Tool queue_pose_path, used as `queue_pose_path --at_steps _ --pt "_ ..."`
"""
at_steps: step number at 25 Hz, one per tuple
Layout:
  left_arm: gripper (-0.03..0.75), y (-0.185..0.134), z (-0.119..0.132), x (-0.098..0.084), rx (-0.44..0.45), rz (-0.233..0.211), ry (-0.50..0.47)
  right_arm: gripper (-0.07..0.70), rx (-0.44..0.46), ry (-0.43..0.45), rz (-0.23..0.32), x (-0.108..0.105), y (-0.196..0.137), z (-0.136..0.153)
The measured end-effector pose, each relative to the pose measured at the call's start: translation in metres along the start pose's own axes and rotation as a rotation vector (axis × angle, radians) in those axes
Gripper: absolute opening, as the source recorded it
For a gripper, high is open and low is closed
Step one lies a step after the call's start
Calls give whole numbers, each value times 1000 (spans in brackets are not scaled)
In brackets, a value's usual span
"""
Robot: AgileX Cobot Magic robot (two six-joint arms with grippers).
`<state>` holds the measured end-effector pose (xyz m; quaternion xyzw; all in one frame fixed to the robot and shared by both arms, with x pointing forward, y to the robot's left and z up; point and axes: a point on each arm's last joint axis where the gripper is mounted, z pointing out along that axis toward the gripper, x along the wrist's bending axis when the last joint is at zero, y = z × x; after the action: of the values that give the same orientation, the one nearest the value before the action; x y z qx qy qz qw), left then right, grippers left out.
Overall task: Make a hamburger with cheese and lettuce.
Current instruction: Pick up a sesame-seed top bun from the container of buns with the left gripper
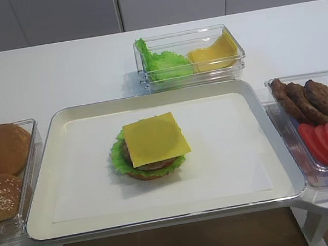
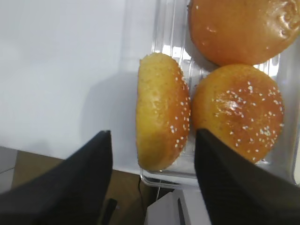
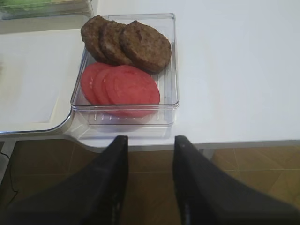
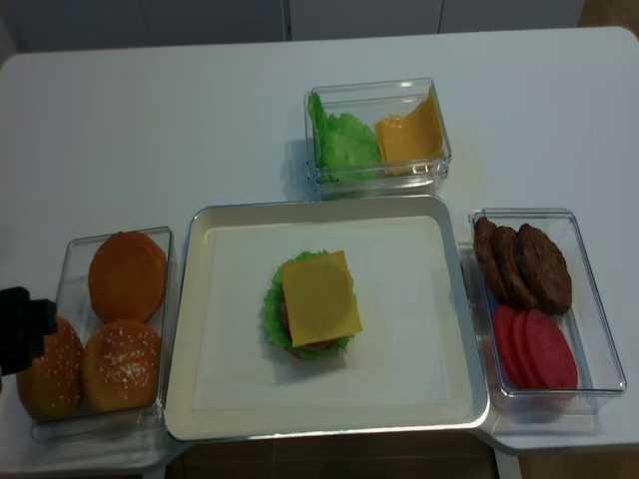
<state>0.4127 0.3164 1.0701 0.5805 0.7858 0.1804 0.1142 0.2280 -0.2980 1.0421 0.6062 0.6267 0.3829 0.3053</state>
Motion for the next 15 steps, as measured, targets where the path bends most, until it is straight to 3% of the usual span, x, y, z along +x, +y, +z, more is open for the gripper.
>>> queue_pose_path --at_steps 4,8,15 --pt "420 8 7 -2 49 26 25 266 0 0 0 0 0 0" --pt "420 11 14 6 92 -4 27 266 0 0 -2 0 0 0" --pt "420 15 24 21 147 -13 -89 266 0 0 -2 0 0 0"
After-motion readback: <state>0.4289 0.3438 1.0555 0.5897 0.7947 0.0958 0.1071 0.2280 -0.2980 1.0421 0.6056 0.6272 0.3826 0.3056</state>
